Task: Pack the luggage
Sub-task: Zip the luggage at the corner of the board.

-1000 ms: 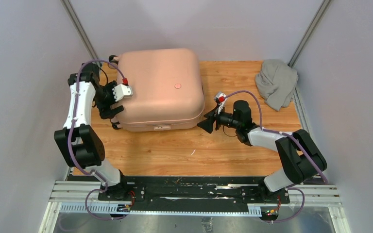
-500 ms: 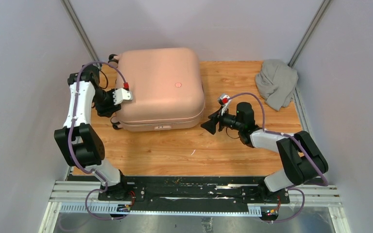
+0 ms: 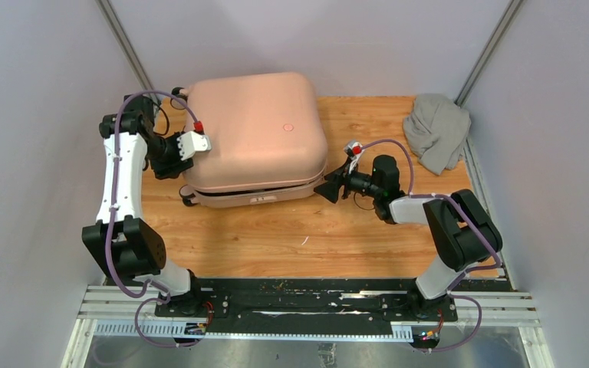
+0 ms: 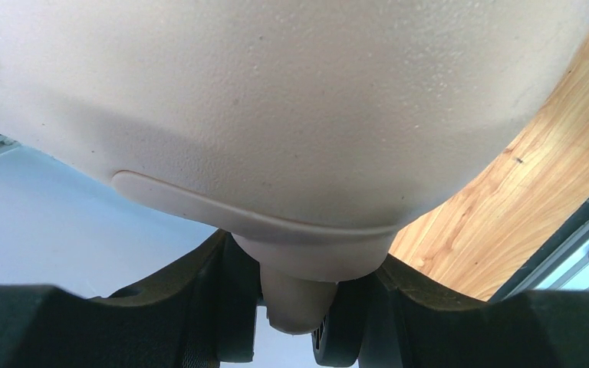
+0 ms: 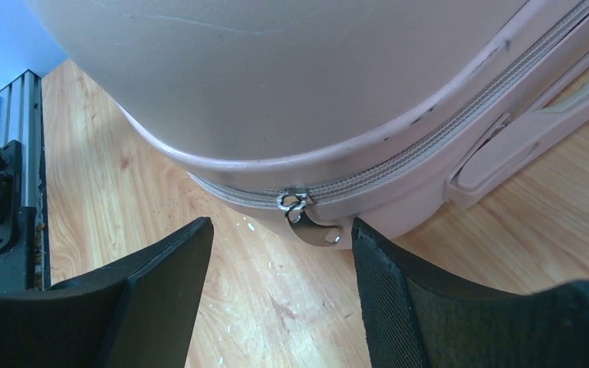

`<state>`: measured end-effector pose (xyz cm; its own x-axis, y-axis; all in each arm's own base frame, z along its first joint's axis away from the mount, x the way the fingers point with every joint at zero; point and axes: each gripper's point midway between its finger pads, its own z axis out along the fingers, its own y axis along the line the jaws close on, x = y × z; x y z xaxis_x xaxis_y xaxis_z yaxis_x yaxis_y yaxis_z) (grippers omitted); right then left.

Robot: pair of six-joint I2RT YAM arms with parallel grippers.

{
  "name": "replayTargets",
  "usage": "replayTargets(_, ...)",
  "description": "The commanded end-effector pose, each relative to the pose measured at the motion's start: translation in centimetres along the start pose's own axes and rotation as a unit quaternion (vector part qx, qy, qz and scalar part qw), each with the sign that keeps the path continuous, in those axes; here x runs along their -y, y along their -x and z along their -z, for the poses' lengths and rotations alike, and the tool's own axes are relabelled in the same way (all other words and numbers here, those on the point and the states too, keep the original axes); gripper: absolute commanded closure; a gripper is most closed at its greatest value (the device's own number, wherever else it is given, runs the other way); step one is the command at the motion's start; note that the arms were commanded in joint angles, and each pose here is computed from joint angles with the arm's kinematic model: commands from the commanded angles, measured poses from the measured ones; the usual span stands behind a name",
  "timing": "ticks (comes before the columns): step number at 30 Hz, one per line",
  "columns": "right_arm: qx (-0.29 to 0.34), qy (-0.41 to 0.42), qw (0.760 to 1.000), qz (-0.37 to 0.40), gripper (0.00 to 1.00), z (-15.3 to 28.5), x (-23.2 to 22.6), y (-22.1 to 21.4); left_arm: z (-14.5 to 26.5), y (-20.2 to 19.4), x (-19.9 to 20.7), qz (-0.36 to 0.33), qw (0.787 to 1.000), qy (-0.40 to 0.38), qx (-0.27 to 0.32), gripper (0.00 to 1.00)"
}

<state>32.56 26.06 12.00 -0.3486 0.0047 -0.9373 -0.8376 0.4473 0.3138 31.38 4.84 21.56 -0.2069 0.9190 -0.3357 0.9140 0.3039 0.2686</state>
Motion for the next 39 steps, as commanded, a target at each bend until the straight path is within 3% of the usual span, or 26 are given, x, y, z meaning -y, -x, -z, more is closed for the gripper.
replayTargets(1, 0.035, 0.025, 0.999, 0.007, 0.31, -0.5, -0.5, 2.1, 0.8, 2.7, -1.6, 0.027, 0.997, 0.053, 0.058, 1.00)
replayTargets(11, 0.026, -0.079, 0.996, 0.013, 0.54, -0.2, 3.5, 1.8, 0.6, 2.3, -1.5, 0.031, 0.997, 0.050, 0.047, 1.00)
replayTargets(26, 0.028, -0.060, 0.998, 0.016, 0.34, 0.6, 4.2, 3.5, 0.3, 2.0, -0.9, 0.029, 0.998, 0.045, 0.041, 1.00)
replayTargets(39, 0.030, 0.056, 0.998, -0.012, 0.34, -0.6, 1.0, 3.6, 0.5, 2.0, -1.1, 0.029, 0.998, 0.049, 0.040, 1.00)
